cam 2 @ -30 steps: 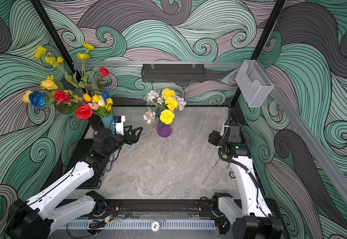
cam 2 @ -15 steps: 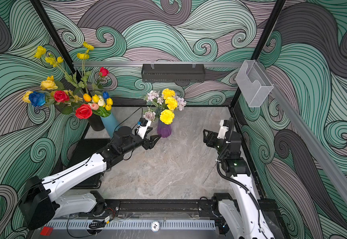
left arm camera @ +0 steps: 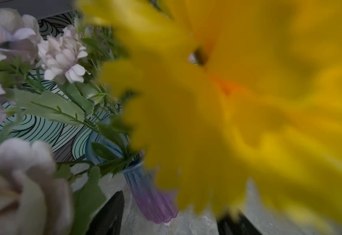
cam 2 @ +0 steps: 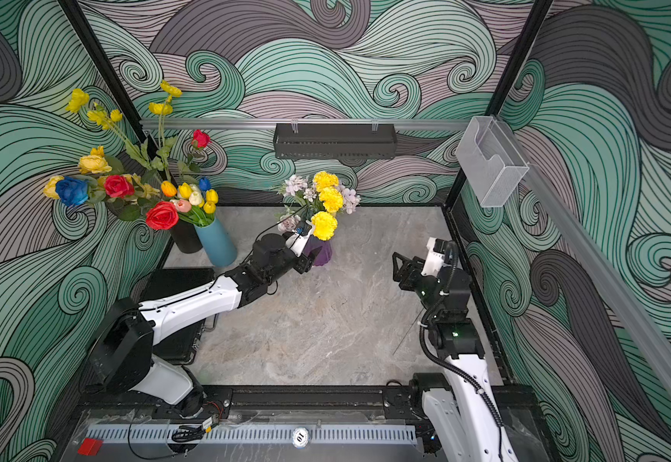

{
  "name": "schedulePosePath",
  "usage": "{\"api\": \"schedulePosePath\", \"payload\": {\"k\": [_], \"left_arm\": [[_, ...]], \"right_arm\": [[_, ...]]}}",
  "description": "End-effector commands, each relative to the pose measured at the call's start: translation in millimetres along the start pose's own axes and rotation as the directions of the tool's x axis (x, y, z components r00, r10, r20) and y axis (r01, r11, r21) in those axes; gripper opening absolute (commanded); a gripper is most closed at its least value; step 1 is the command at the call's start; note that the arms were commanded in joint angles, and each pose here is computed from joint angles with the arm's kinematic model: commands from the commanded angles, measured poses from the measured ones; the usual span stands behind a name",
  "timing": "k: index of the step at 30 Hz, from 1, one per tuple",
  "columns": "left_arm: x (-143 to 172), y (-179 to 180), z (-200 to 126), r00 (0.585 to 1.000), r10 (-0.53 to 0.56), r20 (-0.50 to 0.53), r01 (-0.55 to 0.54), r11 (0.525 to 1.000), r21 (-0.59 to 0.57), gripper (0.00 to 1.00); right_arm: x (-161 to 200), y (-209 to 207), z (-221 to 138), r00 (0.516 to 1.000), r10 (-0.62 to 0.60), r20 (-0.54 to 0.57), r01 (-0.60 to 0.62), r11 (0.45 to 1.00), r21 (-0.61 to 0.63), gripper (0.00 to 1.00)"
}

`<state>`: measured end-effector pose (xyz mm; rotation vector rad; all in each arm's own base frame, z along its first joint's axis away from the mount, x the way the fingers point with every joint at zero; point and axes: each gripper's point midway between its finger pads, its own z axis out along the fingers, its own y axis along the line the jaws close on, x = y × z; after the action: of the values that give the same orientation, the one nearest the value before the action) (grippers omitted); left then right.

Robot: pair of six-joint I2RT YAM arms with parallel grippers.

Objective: Pick out yellow flowers from the vase
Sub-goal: Place the flower at the center of the board, then pick up the flower from the vase.

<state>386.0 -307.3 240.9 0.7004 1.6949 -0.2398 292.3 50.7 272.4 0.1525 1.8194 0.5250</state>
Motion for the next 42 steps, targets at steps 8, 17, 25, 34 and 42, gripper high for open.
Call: {"api": "schedulePosePath", "payload": {"k": [8, 17, 25, 34, 42], "left_arm": [[-62, 5, 12, 0.964, 0.105, 0.243, -0.089, 0.993, -0.073, 0.58], [-74, 5, 28, 0.955, 0.111, 0.276, -0.090, 0.992, -0.089, 0.49], [-83, 9, 29, 0.951, 0.091, 0.296, -0.062, 0.993, -0.105, 0.42], [-98, 11, 15, 0.944, 0.054, 0.325, -0.031, 0.997, -0.077, 0.34], [-119, 13, -2, 0.937, 0.017, 0.350, 0.000, 0.999, -0.048, 0.30]], "right_arm": [[-4, 11, -1, 0.999, -0.012, 0.040, 0.014, 0.998, -0.063, 0.70], [-6, 14, -1, 0.999, -0.014, 0.043, 0.018, 0.997, -0.080, 0.71], [-5, 16, 1, 0.999, -0.014, 0.033, 0.016, 0.996, -0.090, 0.71], [1, 19, 5, 1.000, -0.025, 0.017, 0.027, 0.993, -0.112, 0.70], [9, 42, 15, 0.996, -0.091, 0.007, 0.091, 0.980, -0.180, 0.69]]}}
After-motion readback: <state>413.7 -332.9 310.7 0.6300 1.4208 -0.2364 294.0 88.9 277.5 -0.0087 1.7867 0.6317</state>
